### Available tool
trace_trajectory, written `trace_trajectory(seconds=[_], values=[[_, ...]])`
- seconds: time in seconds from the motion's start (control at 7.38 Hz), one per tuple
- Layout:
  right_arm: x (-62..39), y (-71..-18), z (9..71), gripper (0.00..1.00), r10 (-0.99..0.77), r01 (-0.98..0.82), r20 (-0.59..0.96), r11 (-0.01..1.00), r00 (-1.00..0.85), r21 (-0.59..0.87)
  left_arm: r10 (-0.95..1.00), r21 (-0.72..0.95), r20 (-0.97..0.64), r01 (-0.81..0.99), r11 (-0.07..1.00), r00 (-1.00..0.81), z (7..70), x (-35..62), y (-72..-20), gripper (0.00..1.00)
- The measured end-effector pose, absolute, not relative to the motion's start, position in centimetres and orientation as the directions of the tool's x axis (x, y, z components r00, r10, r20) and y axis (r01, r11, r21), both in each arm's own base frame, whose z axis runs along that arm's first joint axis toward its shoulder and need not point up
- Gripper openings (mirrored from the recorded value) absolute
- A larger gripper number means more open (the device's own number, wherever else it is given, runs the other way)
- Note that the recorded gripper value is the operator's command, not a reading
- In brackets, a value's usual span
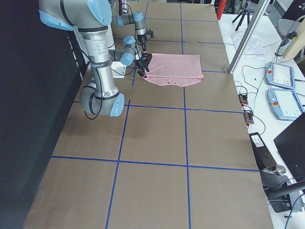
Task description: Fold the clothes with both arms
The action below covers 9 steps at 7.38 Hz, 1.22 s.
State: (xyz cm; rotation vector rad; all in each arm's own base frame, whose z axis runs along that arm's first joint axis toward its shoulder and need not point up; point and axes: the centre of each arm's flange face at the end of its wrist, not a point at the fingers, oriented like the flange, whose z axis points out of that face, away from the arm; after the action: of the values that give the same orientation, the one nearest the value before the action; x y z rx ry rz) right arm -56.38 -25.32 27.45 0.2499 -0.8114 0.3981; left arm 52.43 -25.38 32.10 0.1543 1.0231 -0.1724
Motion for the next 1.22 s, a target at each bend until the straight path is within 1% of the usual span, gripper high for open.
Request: trace_trajectory(seconds=[0.14,0.27,0.54,0.68,0.81,0.95,1.08,1.22], values=[[-57.0,-25.2,27.7,0.66,0.251,-0.435,0.737,0.898,0.627,0.065,-0.07,0.047,-0.858,0.214,0.976,0.509,32.1,52.4,-25.4,0.0],[-57.4,-25.1,27.8,0.61,0.252,-0.435,0.734,0.898,0.631,0.065,-0.07,0.047,-0.858,0.215,0.976,0.509,32.1,52.4,-25.4,0.0],[-57.7,-25.0,28.0,0.61,0.254,-0.433,0.73,0.899,0.635,0.064,-0.069,0.047,-0.858,0.213,0.976,0.509,32.1,52.4,-25.4,0.0],[-57.8,-24.7,28.1,0.54,0.253,-0.431,0.729,0.9,0.636,0.064,-0.069,0.048,-0.858,0.213,0.976,0.509,32.1,52.4,-25.4,0.0],[-58.0,-24.5,28.0,0.45,0.254,-0.43,0.73,0.901,0.635,0.061,-0.069,0.048,-0.858,0.213,0.976,0.508,32.1,52.4,-25.4,0.0],[-58.1,-24.3,28.0,0.2,0.258,-0.432,0.73,0.9,0.632,0.055,-0.069,0.047,-0.859,0.212,0.976,0.508,32.1,52.4,-25.4,0.0],[-58.2,-24.1,27.9,0.0,0.266,-0.436,0.732,0.899,0.627,0.047,-0.069,0.047,-0.859,0.213,0.976,0.508,32.1,52.4,-25.4,0.0],[-58.3,-24.0,27.7,0.0,0.274,-0.442,0.735,0.896,0.621,0.039,-0.069,0.047,-0.859,0.213,0.976,0.508,32.1,52.3,-25.4,0.0]])
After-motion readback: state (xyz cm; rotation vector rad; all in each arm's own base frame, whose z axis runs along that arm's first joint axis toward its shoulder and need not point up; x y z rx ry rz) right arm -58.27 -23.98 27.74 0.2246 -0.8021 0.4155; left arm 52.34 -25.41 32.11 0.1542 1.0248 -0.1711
